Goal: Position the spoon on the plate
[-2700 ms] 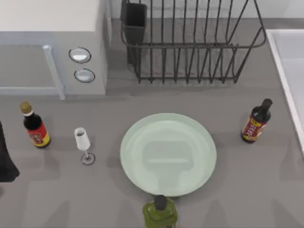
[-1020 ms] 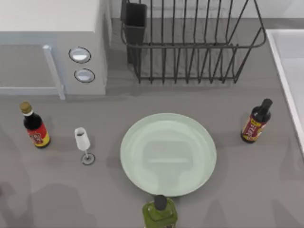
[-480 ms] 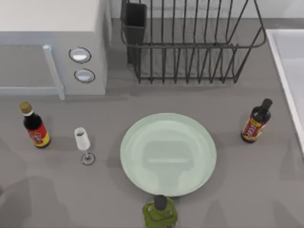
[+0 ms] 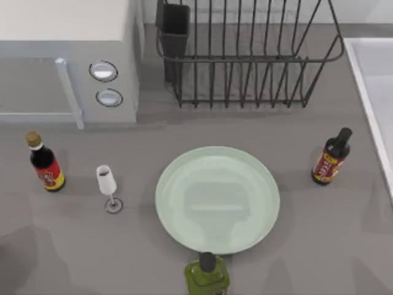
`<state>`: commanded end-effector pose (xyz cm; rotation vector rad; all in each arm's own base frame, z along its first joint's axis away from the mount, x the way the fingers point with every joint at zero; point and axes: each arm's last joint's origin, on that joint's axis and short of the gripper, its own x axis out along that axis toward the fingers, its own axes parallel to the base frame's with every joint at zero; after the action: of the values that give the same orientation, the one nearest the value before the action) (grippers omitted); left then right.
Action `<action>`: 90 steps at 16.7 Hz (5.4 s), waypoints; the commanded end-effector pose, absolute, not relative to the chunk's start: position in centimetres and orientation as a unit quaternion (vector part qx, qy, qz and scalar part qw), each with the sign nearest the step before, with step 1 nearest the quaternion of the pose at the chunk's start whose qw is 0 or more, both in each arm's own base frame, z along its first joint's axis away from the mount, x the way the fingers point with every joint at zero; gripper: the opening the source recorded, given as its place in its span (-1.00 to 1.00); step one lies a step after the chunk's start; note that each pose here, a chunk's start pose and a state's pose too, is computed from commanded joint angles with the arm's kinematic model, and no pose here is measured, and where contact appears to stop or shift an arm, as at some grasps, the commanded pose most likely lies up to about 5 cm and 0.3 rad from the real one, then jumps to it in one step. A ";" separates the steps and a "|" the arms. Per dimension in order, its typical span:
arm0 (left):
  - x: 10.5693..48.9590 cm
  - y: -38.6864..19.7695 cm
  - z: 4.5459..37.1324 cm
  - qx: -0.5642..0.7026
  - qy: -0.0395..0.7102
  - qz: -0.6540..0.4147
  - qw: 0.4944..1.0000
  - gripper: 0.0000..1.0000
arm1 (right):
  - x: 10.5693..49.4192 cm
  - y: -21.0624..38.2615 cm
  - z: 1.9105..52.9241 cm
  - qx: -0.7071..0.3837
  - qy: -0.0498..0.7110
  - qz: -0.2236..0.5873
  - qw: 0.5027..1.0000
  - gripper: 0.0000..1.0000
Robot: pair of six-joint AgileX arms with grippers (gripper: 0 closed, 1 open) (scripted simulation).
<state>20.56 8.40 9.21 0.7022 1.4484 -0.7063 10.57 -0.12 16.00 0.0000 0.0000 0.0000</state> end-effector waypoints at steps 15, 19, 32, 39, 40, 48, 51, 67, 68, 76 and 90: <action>20.6 8.4 9.2 0.308 0.634 -0.309 0.638 -0.96 | 10.6 -0.1 16.0 0.000 0.000 0.000 1.000 1.00; 20.6 8.4 9.2 0.308 0.634 -0.309 0.638 -1.00 | 10.6 -0.1 16.0 0.000 0.000 0.000 1.000 1.00; 21.0 8.6 17.1 0.293 0.641 -0.312 0.637 -1.00 | 10.6 -0.1 16.0 0.000 0.000 0.000 1.000 1.00; 20.6 8.4 21.4 0.299 0.636 -0.303 0.644 -1.00 | 10.6 -0.1 16.0 0.000 0.000 0.000 1.000 1.00; 20.6 8.4 21.4 0.299 0.636 -0.303 0.644 -1.00 | 10.6 -0.1 16.0 0.000 0.000 0.000 1.000 1.00; 24.2 5.0 24.0 0.368 0.616 -0.317 0.621 -1.00 | 10.6 -0.1 16.0 0.000 0.000 0.000 1.000 1.00; 27.4 0.4 25.3 0.411 0.588 -0.354 0.600 -1.00 | 10.6 -0.1 16.0 0.000 0.000 0.000 1.000 1.00; 30.8 -30.4 19.1 0.493 0.498 -0.501 0.508 -1.00 | 10.6 -0.1 16.0 0.000 0.000 0.000 1.000 1.00; 31.0 -30.5 18.4 0.491 0.505 -0.497 0.507 -1.00 | 10.6 -0.1 16.0 0.000 0.000 0.000 1.000 1.00; 31.1 -30.6 18.1 0.492 0.503 -0.494 0.510 -1.00 | 10.6 -0.1 16.0 0.000 0.000 0.000 1.000 1.00; 32.5 -32.4 20.4 0.505 0.405 -0.464 0.604 -1.00 | 10.6 -0.1 16.0 0.000 0.000 0.000 1.000 1.00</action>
<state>32.52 -32.44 20.39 1.1698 0.9378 -1.0735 10.57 -0.12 16.00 0.0000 0.0000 0.0000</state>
